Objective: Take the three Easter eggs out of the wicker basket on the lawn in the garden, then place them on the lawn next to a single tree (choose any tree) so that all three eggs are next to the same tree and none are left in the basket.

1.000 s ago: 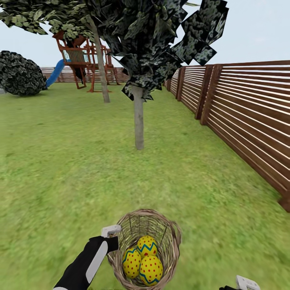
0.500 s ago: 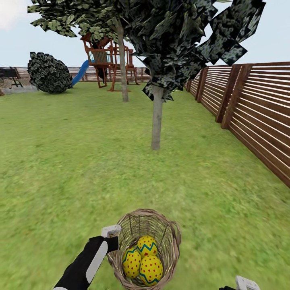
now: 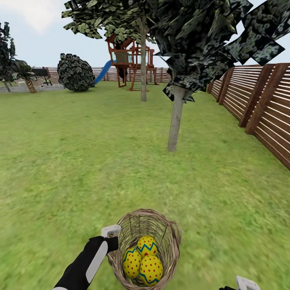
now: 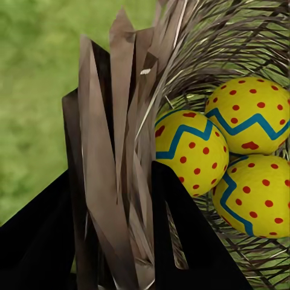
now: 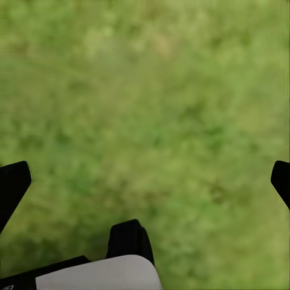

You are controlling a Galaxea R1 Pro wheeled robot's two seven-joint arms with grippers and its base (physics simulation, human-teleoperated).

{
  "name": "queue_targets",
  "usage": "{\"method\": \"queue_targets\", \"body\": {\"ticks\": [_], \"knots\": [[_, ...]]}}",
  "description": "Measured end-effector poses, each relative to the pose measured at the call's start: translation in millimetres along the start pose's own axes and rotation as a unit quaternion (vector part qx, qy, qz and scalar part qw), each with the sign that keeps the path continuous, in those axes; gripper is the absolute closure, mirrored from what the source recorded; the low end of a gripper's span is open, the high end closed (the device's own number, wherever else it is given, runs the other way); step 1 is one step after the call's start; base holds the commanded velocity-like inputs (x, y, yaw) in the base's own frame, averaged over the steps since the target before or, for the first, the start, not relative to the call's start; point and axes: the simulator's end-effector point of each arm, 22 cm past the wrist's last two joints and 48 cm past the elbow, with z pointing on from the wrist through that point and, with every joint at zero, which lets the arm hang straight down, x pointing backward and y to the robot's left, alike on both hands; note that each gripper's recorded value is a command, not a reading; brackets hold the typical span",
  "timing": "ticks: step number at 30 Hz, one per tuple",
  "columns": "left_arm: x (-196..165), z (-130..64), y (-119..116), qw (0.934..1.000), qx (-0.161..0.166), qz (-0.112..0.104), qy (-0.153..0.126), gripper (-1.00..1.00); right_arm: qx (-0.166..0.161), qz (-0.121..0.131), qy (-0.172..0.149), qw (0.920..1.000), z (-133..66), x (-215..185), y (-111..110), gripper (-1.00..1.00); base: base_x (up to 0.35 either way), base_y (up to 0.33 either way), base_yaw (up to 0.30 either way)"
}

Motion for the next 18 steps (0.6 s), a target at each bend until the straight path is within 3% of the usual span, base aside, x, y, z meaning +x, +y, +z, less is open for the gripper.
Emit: {"method": "queue_targets", "body": {"ticks": [8, 9, 12, 18], "knots": [[1, 0.4, 0, 1.0000, -0.001, 0.001, 0.001, 1.00, -0.004, 0.000, 0.001, 1.0000, 0.1, 1, 2, -1.00, 0.000, 0.000, 0.050], [0, 0.4, 0, 1.0000, -0.001, 0.001, 0.001, 1.00, -0.004, -0.004, 0.007, 1.0000, 0.8, 6, 2, -1.00, 0.000, 0.000, 0.000], [0, 0.1, 0, 1.0000, 0.000, 0.000, 0.000, 1.00, 0.003, -0.045, 0.022, 0.9987, 1.5, 16, 0, -1.00, 0.000, 0.000, 0.000], [0, 1.3, 0, 1.0000, 0.000, 0.000, 0.001, 1.00, 0.002, -0.052, 0.027, 0.9983, 3.1, 21, 3, -1.00, 0.000, 0.000, 0.101]]}}
